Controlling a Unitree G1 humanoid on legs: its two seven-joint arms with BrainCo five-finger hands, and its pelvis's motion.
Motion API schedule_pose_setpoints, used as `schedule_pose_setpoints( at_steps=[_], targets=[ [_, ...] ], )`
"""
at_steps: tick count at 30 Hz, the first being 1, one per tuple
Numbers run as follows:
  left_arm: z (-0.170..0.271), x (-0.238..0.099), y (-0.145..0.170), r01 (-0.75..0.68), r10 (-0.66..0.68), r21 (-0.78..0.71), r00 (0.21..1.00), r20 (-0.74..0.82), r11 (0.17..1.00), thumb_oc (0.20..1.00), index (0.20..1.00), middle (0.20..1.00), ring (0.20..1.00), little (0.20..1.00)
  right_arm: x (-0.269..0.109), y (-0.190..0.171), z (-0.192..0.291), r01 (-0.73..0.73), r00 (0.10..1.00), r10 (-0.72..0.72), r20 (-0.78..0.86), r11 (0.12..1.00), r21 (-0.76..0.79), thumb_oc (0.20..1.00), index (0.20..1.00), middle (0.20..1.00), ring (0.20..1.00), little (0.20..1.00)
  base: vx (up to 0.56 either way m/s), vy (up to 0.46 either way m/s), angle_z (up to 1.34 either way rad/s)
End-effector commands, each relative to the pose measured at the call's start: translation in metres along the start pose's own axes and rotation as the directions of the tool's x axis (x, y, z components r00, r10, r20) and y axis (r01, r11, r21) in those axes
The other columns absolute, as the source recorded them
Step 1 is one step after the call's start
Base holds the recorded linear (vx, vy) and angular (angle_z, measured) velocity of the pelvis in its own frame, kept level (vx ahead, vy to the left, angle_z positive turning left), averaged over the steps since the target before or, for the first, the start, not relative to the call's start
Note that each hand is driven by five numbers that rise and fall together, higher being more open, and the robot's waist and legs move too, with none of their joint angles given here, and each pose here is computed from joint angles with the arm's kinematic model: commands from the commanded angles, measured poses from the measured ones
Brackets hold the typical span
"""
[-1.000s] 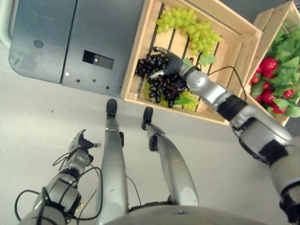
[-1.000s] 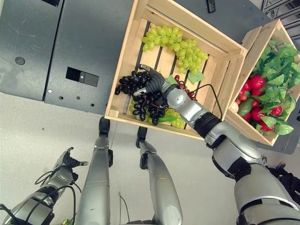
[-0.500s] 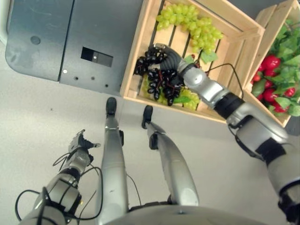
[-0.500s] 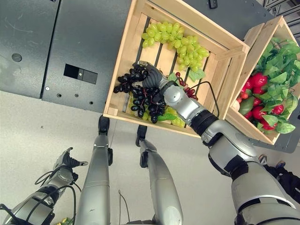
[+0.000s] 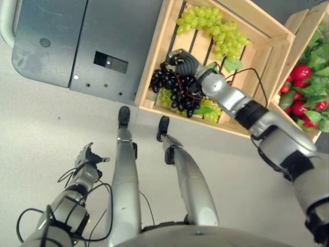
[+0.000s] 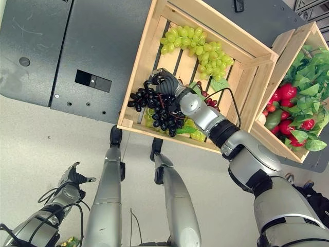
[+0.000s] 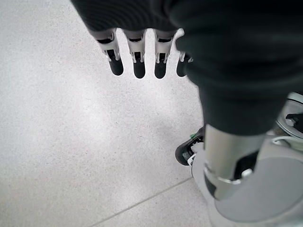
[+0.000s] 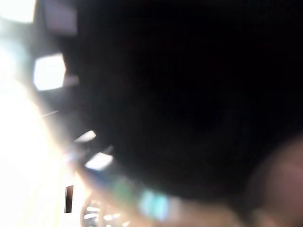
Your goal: Pick up the fruits from the basket on one side to the basket on the other side
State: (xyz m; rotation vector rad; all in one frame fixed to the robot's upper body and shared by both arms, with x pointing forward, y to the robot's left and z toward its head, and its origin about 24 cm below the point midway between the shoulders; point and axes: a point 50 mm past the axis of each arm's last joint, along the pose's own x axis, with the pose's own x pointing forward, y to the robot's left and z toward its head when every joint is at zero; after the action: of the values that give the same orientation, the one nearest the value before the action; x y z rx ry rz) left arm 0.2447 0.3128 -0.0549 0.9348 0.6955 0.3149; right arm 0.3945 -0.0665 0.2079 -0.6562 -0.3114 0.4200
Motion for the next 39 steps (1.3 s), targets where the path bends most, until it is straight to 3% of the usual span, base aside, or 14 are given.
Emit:
schedule_pose_setpoints(
  at_steps=[1,13,29,39],
  targets=[
    [0.001,-0.001,-0.005,-0.006,0.006,-0.012,1.000,-0.010,1.000,1.000,1.000,1.000,1.000,1.000,-0.002,-0.005,0.004,-0.014,1.000,0.015,0.024,1.000,-0.028,0.200,0.200,0.200,0.200,0.200,0.00,0.000,0.00],
    [-0.001,-0.001,-0.002,-0.006,0.006,-0.013,1.000,-0.011,1.000,1.000,1.000,1.000,1.000,1.000,0.005,-0.026,0.030,0.018,0.995,-0.011,0.096,0.998,-0.068,0.200,0.200,0.200,0.200,0.200,0.00,0.000,0.00],
    [-0.006,0.000,0.002,0.015,-0.015,0.014,1.000,-0.005,1.000,1.000,1.000,1.000,1.000,1.000,0.020,-0.100,0.071,0.222,0.973,-0.214,0.085,0.970,-0.100,0.200,0.200,0.200,0.200,0.200,0.00,0.000,0.00],
    [-0.010,-0.002,-0.001,0.032,-0.031,0.005,0.999,-0.018,0.999,1.000,1.000,1.000,1.000,1.000,0.017,-0.112,0.083,0.232,0.969,-0.219,0.117,0.966,-0.114,0.200,0.200,0.200,0.200,0.200,0.00,0.000,0.00]
  ],
)
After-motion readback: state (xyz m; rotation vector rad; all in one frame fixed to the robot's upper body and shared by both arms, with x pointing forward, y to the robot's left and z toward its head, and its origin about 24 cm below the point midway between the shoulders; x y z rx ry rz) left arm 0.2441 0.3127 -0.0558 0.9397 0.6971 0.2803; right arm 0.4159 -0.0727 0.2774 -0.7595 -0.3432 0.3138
